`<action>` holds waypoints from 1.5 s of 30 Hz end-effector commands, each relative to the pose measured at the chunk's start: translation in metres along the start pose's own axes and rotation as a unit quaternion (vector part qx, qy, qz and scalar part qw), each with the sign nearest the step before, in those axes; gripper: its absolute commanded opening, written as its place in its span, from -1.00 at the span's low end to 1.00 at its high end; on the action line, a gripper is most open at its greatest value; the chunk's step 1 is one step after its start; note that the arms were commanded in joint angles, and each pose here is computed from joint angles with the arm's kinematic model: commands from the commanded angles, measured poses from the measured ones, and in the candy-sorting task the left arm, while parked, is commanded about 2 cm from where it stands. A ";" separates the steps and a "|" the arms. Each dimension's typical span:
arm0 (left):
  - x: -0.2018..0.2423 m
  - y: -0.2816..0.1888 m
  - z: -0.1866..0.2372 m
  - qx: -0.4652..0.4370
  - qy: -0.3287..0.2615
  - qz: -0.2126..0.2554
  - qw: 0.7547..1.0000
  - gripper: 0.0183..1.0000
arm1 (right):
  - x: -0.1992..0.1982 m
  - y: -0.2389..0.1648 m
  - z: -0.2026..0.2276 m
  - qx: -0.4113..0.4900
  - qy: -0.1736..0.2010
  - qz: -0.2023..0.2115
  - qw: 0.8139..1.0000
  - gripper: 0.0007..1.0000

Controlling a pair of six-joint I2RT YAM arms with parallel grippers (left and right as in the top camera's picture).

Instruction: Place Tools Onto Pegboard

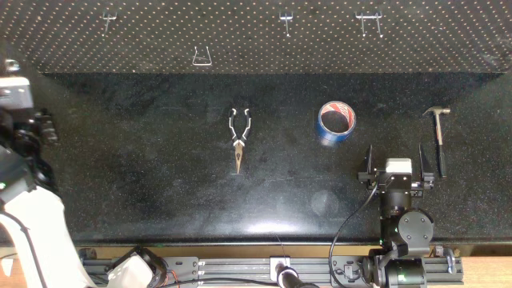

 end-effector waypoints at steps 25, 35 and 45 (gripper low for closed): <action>-0.113 -0.077 -0.038 -0.140 -0.038 0.179 0.973 -0.98 | -0.001 0.000 0.003 0.009 -0.005 0.008 1.000 0.95; -0.128 -0.055 -0.033 -0.159 -0.067 0.195 0.966 -0.98 | -0.001 0.000 0.003 0.010 -0.005 0.008 1.000 0.95; -0.133 -0.046 -0.031 -0.175 -0.100 0.192 0.960 -0.99 | -0.001 0.000 0.003 0.010 -0.005 0.008 1.000 0.95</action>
Point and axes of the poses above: each gripper's point midway between its finger pads, its own y axis out along the fingers, its own x axis along the line the jaws close on, z = x × y, the point moved 8 cm from there along -y, back along the fingers, and after that the axes turned 10 degrees about -y, right-handed, at the moved point
